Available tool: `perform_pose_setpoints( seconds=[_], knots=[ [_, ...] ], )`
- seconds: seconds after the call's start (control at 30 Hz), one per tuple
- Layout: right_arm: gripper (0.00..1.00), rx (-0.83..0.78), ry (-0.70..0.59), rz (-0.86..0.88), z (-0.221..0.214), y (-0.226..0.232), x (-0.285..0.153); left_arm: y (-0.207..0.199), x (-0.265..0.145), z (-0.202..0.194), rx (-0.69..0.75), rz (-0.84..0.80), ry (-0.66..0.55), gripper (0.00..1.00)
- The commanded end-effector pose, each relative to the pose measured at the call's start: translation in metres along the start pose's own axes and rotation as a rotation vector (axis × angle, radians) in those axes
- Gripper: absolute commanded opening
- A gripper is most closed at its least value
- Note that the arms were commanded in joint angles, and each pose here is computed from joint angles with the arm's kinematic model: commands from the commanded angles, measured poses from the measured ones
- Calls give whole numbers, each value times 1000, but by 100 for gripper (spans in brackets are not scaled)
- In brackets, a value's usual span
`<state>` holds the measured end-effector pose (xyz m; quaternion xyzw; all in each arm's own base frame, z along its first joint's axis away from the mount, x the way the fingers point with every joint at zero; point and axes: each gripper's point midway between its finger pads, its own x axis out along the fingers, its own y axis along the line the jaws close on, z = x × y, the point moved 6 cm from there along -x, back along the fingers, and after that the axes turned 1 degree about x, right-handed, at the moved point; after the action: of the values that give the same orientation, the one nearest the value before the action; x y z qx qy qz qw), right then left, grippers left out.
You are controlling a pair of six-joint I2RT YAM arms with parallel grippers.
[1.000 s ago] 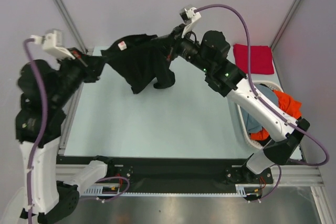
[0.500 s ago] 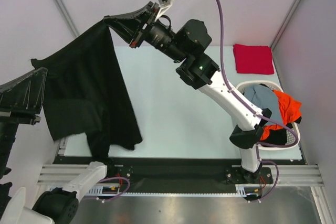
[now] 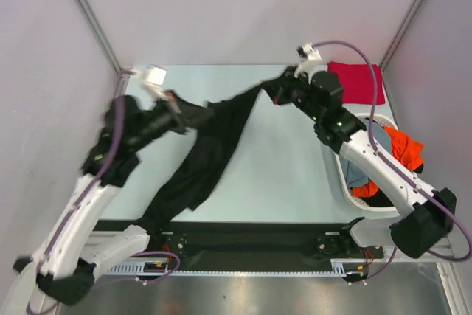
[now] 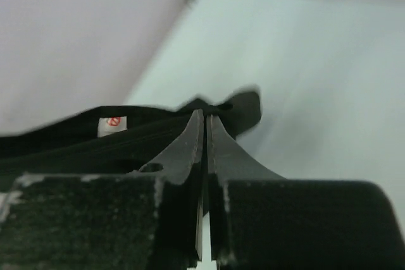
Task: Fold and stack the t-shirts
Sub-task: Flatten the tshirt out
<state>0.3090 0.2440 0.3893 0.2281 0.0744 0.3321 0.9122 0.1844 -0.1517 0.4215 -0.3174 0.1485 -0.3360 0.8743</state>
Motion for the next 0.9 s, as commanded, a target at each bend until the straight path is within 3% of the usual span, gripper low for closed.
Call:
perform_pose_setpoints(
  seconds=[0.0, 0.1, 0.27, 0.37, 0.47, 0.53, 0.57, 0.6, 0.63, 0.67, 0.7, 0.87],
  knots=[
    [0, 39, 60, -327, -28, -90, -36, -18, 53, -47, -10, -116, 110, 0],
    [0, 108, 247, -486, -73, -144, -65, -13, 104, -97, -62, -160, 267, 0],
    [0, 105, 361, -713, -90, -210, -103, -16, 164, -162, -3, -161, 521, 0],
    [0, 101, 426, -815, -91, -233, -115, -25, 184, -173, 10, -185, 596, 1],
    [0, 79, 439, -861, -87, -243, -117, -30, 180, -182, 52, -214, 653, 18],
    [1, 63, 439, -847, -90, -247, -114, -22, 167, -199, 60, -213, 753, 44],
    [5, 70, 461, -843, -94, -250, -112, -17, 160, -200, 92, -196, 769, 66],
    [13, 75, 494, -859, -98, -252, -113, -2, 144, -210, 101, -132, 821, 70],
    [20, 68, 497, -868, -94, -253, -112, 11, 138, -206, 138, -70, 794, 73],
    [28, 62, 502, -896, -94, -256, -113, 10, 121, -188, 158, -51, 736, 75],
    [41, 59, 512, -906, -94, -256, -115, 31, 103, -191, 153, 37, 761, 75],
    [62, -126, 532, -929, -70, -227, -104, 115, 30, -140, -61, 386, 497, 67]
  ],
)
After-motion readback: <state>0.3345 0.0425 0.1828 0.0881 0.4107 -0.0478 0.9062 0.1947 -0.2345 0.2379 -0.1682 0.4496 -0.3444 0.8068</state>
